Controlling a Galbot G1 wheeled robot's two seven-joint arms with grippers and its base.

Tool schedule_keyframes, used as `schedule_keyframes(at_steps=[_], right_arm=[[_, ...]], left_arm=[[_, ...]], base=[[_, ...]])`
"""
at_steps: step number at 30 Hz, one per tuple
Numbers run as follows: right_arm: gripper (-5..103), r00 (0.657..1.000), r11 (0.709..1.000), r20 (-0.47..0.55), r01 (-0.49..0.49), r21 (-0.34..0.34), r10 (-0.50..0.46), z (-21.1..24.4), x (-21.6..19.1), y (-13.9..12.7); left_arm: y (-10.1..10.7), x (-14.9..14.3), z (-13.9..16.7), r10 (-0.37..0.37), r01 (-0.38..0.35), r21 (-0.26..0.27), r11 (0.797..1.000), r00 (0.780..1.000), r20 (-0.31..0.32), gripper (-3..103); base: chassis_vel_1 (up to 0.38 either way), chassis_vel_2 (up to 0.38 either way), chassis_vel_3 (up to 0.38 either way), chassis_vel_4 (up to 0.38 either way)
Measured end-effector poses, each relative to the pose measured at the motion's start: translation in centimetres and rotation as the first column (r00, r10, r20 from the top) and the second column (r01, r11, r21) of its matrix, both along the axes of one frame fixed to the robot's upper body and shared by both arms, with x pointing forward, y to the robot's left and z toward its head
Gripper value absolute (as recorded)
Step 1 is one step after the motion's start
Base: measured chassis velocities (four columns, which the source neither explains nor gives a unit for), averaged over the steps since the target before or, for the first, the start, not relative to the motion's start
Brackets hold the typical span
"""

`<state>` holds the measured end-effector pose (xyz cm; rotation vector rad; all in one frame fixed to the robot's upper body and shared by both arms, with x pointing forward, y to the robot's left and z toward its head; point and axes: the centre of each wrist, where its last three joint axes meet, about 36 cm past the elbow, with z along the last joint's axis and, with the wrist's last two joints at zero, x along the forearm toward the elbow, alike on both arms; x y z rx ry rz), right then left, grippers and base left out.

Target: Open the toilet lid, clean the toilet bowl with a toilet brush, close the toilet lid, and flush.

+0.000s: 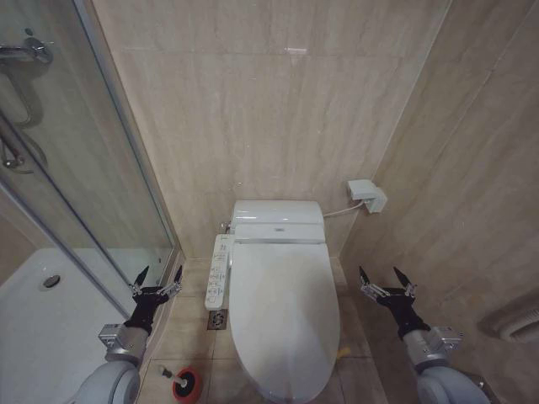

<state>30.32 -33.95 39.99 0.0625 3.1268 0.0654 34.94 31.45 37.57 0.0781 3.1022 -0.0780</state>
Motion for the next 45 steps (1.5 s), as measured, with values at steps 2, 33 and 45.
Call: schedule_keyframes(at_steps=[2, 33, 45], right_arm=[[100, 1.0, 1.0, 0.0, 0.0, 0.0, 0.0, 0.0, 0.0, 0.0], [100, 1.0, 1.0, 0.0, 0.0, 0.0, 0.0, 0.0, 0.0, 0.0], [100, 1.0, 1.0, 0.0, 0.0, 0.0, 0.0, 0.0, 0.0, 0.0]], left_arm=[[0.0, 0.0, 0.0, -0.002, 0.002, 0.001, 1.0, 1.0, 0.0, 100], [0.4, 0.4, 0.4, -0.009, 0.009, 0.018, 1.0, 1.0, 0.021, 100], [2.0, 2.3, 1.2, -0.003, 0.003, 0.032, 0.999, 1.0, 0.027, 100]], base=[[-0.027, 0.006, 0.013, -0.016], [0.0, 0.0, 0.0, 0.0], [0.0, 0.0, 0.0, 0.0]])
